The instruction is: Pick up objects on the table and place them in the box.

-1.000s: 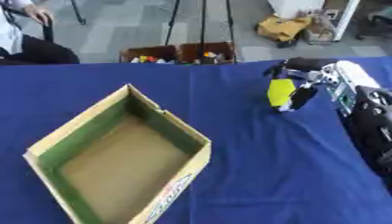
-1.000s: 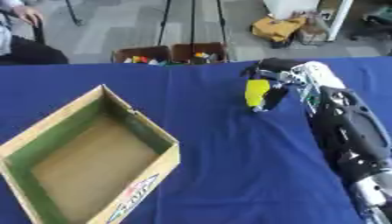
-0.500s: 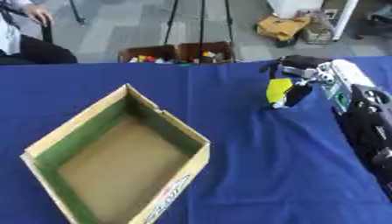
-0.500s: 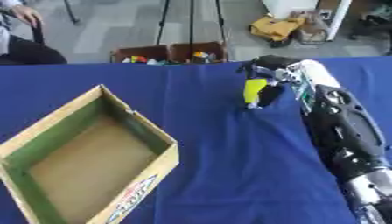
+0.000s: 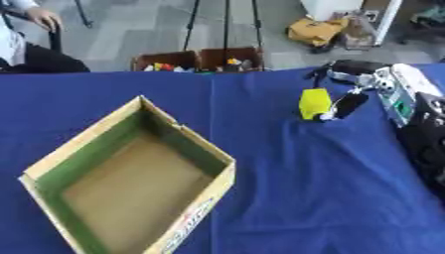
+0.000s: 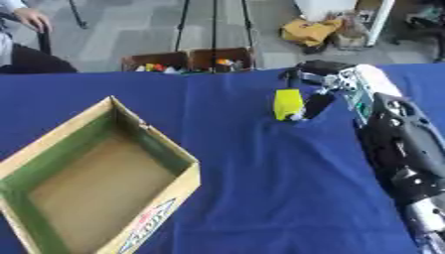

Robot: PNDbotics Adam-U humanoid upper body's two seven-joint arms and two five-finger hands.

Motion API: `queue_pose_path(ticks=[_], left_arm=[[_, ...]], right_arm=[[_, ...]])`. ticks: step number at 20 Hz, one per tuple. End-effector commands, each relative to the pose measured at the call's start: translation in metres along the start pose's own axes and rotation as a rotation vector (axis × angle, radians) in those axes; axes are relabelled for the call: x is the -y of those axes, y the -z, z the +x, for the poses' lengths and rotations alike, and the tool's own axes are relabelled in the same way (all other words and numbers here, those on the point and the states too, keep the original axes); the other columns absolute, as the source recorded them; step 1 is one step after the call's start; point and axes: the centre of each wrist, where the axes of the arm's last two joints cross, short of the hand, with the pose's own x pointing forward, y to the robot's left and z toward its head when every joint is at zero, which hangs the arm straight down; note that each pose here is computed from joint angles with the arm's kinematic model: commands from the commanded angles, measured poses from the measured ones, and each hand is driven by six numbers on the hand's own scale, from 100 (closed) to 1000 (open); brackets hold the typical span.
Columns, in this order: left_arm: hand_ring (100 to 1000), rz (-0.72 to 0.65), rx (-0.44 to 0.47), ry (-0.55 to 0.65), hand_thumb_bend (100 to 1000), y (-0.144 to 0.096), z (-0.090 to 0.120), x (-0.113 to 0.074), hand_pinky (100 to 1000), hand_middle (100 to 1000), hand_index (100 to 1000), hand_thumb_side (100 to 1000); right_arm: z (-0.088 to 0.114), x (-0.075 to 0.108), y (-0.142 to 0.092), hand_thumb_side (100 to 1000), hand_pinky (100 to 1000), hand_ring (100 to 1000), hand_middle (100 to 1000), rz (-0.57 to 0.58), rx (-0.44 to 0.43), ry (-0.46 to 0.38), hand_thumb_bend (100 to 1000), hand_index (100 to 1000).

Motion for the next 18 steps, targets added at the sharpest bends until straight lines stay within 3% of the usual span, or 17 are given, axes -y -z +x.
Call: queue_pose_path(ticks=[1,8,13,15,18], left_arm=[[689,-0.012,0.021,0.013,100,0.0063,0.0026,-0.0042,752,816,957,967],[688,-0.013,0.019,0.012,100,0.0061,0.0026,-0.0038,751,816,957,965],[687,-0.015,0.019,0.011,100,0.0065,0.0024,-0.0027,748,816,957,962],[686,-0.015,0.019,0.01,100,0.0064,0.0024,-0.0025,747,816,957,960],[686,-0.015,0.02,0.01,100,0.006,0.0025,-0.0021,745,816,957,959]], right_arm=[[-0.0096,0.02,-0.013,322,840,892,711,-0.04,-0.024,-0.021,517,954],[-0.0118,0.0218,-0.0157,326,831,888,713,-0.059,-0.043,-0.03,481,927],[-0.0099,0.0196,-0.0137,302,808,868,599,-0.08,-0.063,-0.082,406,891],[-0.0096,0.0172,-0.0123,285,800,862,602,-0.086,-0.07,-0.095,372,882],[-0.0096,0.014,-0.0107,265,779,840,454,-0.093,-0.085,-0.117,327,854]])
